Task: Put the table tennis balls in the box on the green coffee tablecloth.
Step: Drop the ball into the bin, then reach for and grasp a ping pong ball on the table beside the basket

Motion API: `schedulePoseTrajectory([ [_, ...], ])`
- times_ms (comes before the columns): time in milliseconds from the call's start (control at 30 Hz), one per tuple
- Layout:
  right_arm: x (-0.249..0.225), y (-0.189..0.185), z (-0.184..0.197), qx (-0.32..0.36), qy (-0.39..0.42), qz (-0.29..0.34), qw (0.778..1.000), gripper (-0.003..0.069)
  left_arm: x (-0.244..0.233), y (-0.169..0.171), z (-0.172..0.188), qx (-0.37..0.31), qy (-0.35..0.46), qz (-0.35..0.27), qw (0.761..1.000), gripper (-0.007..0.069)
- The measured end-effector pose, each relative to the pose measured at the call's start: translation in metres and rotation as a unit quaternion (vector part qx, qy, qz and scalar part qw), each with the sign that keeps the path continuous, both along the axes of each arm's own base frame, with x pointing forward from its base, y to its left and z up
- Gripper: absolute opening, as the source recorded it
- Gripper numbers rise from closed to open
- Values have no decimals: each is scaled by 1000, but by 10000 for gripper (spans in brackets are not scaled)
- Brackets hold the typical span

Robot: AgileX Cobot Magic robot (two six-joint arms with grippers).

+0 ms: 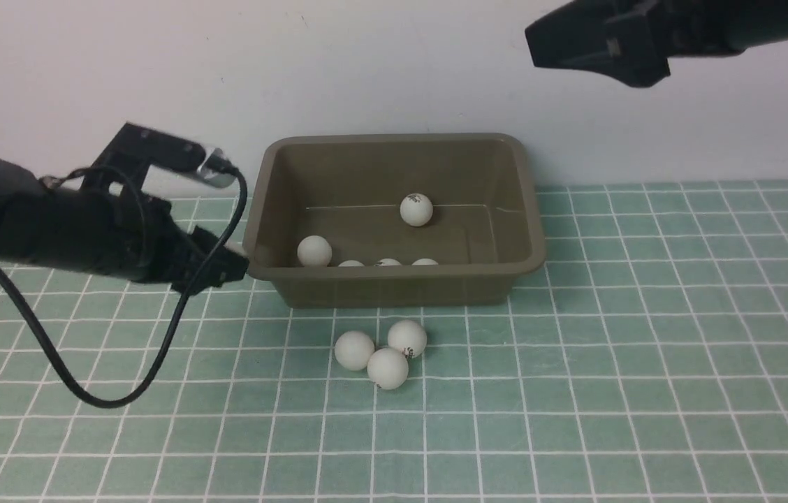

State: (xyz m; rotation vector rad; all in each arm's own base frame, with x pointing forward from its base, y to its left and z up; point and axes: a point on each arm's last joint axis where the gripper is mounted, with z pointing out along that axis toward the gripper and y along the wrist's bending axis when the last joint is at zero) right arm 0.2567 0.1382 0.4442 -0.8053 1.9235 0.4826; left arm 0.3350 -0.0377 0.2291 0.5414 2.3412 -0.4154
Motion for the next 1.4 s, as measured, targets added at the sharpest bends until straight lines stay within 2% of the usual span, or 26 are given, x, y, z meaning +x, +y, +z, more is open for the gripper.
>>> schedulePoseTrajectory([
  [200, 0, 0, 0, -1, -1, 2, 1000, 430, 40, -28, 32, -52, -127, -59, 989, 351],
  [333, 0, 0, 0, -1, -1, 2, 1000, 430, 65, -35, 25, -69, -136, -64, 986, 351],
  [500, 0, 0, 0, -1, -1, 2, 1000, 430, 89, -44, -12, -72, -88, -123, 986, 353],
  [567, 0, 0, 0, 0, -2, 1, 1000, 430, 87, -47, -26, -68, -53, -150, 985, 387],
  [667, 1, 0, 1, 3, -8, -3, 1000, 430, 81, -48, -27, -53, -38, -184, 981, 439],
  [800, 2, 0, 2, 5, -12, -5, 1000, 430, 75, -47, -9, -49, -46, -192, 979, 439],
  [1000, 2, 0, 2, 5, -13, -4, 1000, 430, 46, -42, 59, -22, -80, -185, 979, 363],
  [1133, 2, 0, 2, 5, -16, -5, 1000, 430, 16, -36, 91, -4, -36, -169, 985, 306],
  [1267, 3, 0, 3, 7, -19, -7, 1000, 430, -7, -33, 98, -8, 35, -153, 988, 288],
  [1400, 3, 0, 3, 8, -21, -9, 1000, 430, -24, -39, 80, -12, 96, -154, 983, 288],
])
